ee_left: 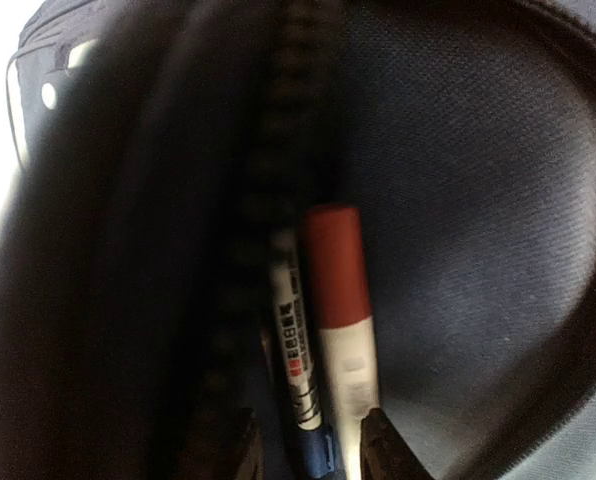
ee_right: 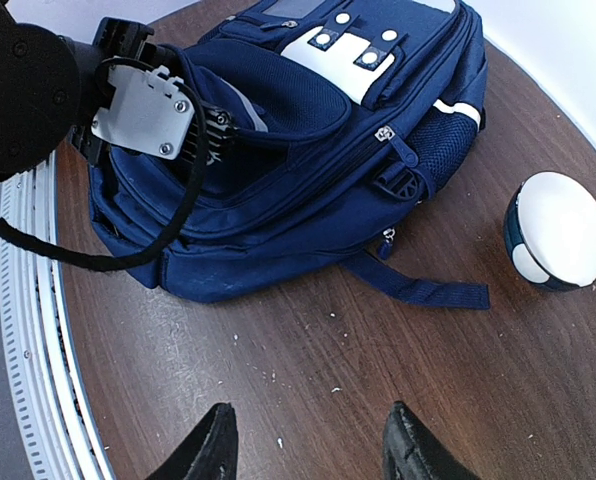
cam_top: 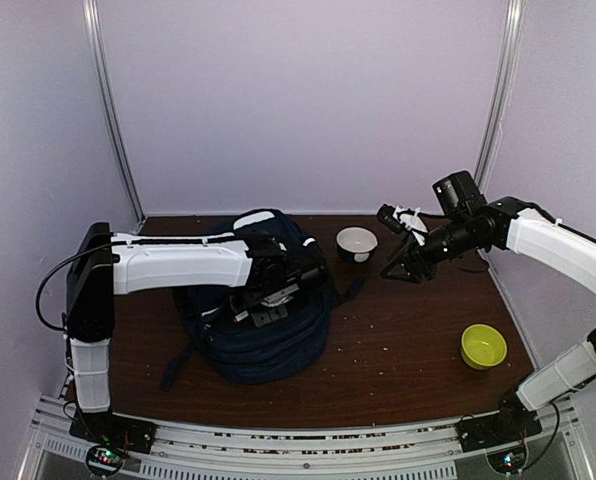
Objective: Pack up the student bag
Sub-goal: Place the pen in the upper front pocket of the bag.
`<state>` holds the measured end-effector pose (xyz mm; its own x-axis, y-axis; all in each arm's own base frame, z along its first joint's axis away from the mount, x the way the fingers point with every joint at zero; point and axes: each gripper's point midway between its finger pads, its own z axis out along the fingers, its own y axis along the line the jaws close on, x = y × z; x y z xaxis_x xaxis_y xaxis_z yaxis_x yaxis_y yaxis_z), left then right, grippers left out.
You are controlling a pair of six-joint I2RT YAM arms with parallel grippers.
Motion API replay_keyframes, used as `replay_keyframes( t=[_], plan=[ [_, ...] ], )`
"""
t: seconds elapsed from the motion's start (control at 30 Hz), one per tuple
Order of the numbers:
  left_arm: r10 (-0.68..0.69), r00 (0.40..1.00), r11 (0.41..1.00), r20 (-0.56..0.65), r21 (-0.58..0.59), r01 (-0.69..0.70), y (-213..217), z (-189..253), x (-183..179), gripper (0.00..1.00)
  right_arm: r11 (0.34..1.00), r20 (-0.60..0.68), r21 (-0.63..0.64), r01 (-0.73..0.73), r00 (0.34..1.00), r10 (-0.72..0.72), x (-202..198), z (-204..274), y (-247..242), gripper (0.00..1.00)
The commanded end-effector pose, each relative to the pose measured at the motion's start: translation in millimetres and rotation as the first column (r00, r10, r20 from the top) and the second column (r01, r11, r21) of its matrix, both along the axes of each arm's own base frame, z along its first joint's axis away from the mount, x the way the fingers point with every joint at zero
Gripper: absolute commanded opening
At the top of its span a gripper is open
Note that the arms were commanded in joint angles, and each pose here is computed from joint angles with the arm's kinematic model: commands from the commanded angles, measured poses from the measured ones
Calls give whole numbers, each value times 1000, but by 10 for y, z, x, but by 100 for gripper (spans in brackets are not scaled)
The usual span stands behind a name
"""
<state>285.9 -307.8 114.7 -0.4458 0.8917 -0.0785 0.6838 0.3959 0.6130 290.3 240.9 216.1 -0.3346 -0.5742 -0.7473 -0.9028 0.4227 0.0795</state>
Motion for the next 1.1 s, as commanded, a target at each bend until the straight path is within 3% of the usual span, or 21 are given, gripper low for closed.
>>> replay_keyframes(
  t=[0.0, 0.27, 0.57, 0.73, 0.83, 0.9, 1.07],
  plan=[
    [35, 999, 996, -21, -85, -36, 26, 122, -16, 36, 1000, -2, 7, 3, 1000, -3, 22, 34, 21, 50],
    [-32, 990, 984, -134, -177, 8, -25, 60, -375, 35, 1000, -7, 10, -2, 1000, 2, 16, 27, 30, 50],
    [-129, 980, 879, -150, -475, 43, -249, 441, -866, 28, 1000, -28, 11, -10, 1000, 11, 12, -13, 50, 50],
    [8, 998, 825, -68, -563, -45, 80, 675, -850, 28, 1000, -27, 9, -17, 999, 17, 2, -11, 53, 50],
    [120, 993, 793, 7, -602, -91, 412, 757, -776, 41, 1000, -23, 10, -24, 999, 24, -11, -2, 56, 49],
    [175, 984, 759, -17, -635, -146, 610, 678, -739, 45, 1000, -28, 12, -28, 999, 28, -18, -5, 59, 49],
    [246, 963, 654, -105, -715, -245, 959, 451, -693, 44, 999, -33, 15, -35, 999, 36, -32, -8, 70, 49]
  ],
)
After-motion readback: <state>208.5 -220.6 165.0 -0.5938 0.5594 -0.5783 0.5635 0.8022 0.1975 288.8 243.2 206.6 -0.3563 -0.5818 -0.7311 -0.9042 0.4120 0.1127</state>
